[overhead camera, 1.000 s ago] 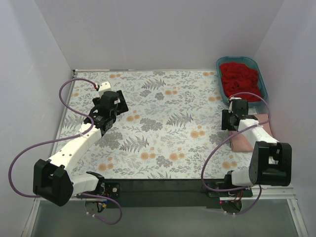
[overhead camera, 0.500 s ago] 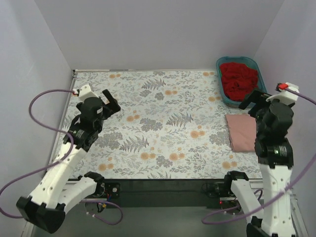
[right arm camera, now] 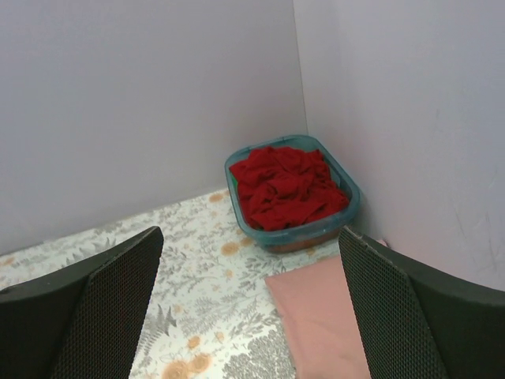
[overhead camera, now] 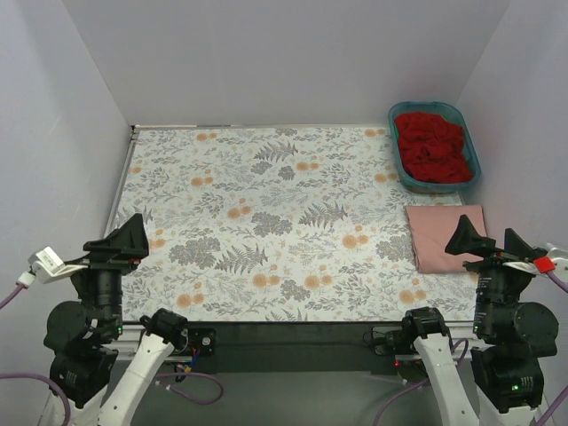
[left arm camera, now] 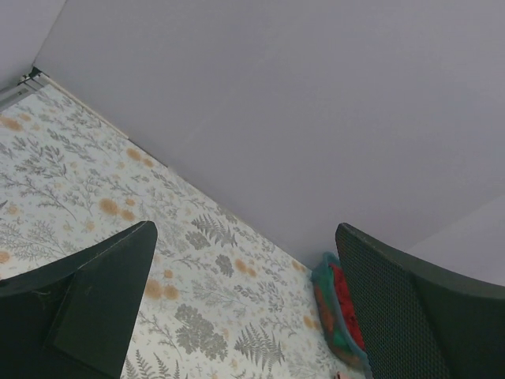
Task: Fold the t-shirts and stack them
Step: Reset both grippers
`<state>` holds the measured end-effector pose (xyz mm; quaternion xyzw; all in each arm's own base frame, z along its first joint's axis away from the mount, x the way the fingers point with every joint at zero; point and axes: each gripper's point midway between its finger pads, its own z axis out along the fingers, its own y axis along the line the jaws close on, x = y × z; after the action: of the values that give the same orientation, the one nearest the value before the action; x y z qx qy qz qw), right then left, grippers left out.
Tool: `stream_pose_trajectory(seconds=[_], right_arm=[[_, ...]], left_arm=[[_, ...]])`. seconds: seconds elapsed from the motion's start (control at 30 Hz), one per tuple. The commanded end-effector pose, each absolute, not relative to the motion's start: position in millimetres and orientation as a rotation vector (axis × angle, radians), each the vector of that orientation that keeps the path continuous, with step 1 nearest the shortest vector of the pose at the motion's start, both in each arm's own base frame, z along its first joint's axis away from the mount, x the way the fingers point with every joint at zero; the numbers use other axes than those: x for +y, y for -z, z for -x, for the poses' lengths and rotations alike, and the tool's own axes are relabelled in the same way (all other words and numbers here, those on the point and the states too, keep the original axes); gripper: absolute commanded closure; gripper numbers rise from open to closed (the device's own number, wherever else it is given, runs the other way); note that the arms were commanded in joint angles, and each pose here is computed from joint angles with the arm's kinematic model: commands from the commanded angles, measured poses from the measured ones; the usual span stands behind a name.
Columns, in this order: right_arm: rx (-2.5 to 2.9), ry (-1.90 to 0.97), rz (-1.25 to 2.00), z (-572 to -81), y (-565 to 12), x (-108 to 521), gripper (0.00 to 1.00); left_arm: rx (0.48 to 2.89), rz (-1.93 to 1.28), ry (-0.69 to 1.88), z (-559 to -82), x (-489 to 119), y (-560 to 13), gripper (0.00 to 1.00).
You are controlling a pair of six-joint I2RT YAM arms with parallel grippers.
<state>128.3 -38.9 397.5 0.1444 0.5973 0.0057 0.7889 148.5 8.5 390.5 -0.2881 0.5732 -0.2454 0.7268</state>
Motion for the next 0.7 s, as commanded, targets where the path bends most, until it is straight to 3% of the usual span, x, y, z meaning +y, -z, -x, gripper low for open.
stream_pose_trajectory(seconds=[0.0, 0.67], right_arm=[[1.342, 0.023, -0.263, -137, -374, -37, 0.02], [1.304, 0.032, -0.073, -146, -365, -18, 0.02]], left_arm=[[1.279, 0.645, 0.441, -159, 17, -361, 0.03], [1.198, 0.682, 0.443, -173, 19, -333, 0.02]])
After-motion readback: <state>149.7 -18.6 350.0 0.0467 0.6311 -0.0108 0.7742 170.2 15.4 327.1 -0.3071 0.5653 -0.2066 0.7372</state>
